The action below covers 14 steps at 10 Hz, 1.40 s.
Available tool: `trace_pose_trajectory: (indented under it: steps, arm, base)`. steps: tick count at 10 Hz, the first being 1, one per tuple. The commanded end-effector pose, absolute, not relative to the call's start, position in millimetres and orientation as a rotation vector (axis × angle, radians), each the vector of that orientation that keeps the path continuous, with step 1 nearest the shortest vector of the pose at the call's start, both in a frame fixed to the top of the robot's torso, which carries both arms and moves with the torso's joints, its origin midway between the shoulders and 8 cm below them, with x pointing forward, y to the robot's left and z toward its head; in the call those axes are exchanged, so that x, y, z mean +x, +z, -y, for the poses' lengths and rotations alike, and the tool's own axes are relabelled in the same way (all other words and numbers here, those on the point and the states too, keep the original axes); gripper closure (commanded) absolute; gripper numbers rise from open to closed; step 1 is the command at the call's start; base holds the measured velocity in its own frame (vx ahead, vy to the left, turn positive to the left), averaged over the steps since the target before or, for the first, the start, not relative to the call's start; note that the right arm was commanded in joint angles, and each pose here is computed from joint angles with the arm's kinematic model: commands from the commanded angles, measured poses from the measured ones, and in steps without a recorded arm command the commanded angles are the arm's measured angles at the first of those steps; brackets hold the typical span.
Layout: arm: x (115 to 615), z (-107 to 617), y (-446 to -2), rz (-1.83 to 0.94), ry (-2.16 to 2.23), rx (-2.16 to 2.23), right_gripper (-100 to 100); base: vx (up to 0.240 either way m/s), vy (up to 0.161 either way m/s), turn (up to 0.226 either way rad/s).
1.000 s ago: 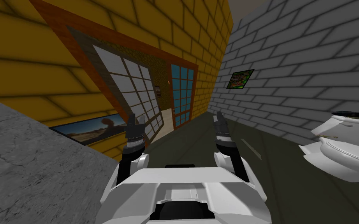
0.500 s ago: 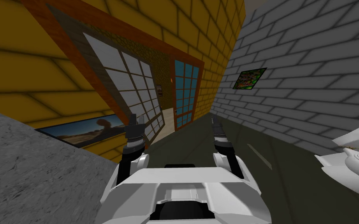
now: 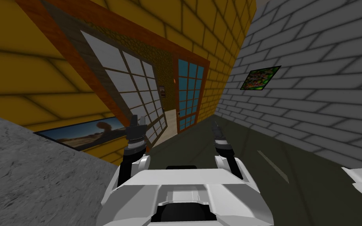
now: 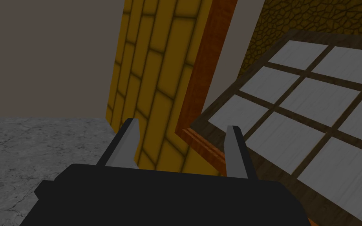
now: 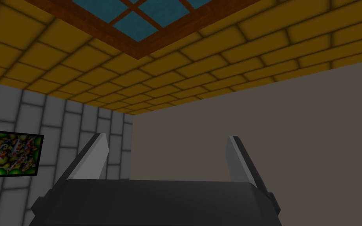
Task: Push the door open
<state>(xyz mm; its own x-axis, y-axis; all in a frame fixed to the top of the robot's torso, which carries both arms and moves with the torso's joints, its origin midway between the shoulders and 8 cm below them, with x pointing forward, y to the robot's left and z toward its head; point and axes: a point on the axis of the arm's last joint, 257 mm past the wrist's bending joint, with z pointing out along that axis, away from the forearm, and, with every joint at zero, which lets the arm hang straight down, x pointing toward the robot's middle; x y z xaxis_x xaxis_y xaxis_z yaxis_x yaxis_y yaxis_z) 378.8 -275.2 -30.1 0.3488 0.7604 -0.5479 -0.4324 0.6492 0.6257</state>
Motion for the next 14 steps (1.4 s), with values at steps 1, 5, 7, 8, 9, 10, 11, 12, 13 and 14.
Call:
trace_pose_trajectory:
  steps: [1, 5, 7, 8, 9, 10, 11, 12, 13, 14]
  arm:
    - [381.7, 274.8, -40.5, -0.947, 0.772, 0.392, -100]
    - [388.3, 276.8, -71.1, -1.01, 0.686, 0.348, -100]
    - [391.4, 278.0, -90.8, -1.049, 0.634, 0.318, -100]
    - [392.3, 278.4, -97.4, -1.063, 0.617, 0.308, -100]
    - [393.8, 279.1, -111.5, -1.089, 0.582, 0.288, -100]
    - [394.4, 279.4, -118.5, -1.103, 0.565, 0.277, -100]
    - [394.9, 279.8, -125.6, -1.116, 0.547, 0.266, -100]
    - [395.3, 280.0, -132.6, -1.129, 0.531, 0.255, -100]
    - [395.6, 280.3, -139.8, -1.143, 0.514, 0.244, -100]
    - [395.8, 280.7, -154.3, -1.169, 0.481, 0.222, -100]
  base:
    - [0.09, 0.011, 0.052]
    - [0.126, 0.012, 0.073]
    - [0.142, 0.004, 0.082]
    - [0.13, -0.01, 0.075]
    - [0.138, 0.007, 0.132]
    - [0.119, -0.006, 0.076]
    - [0.105, 0.008, 0.047]
    - [0.111, 0.014, 0.063]
    - [0.116, -0.001, 0.078]
    - [0.135, 0.003, 0.118]
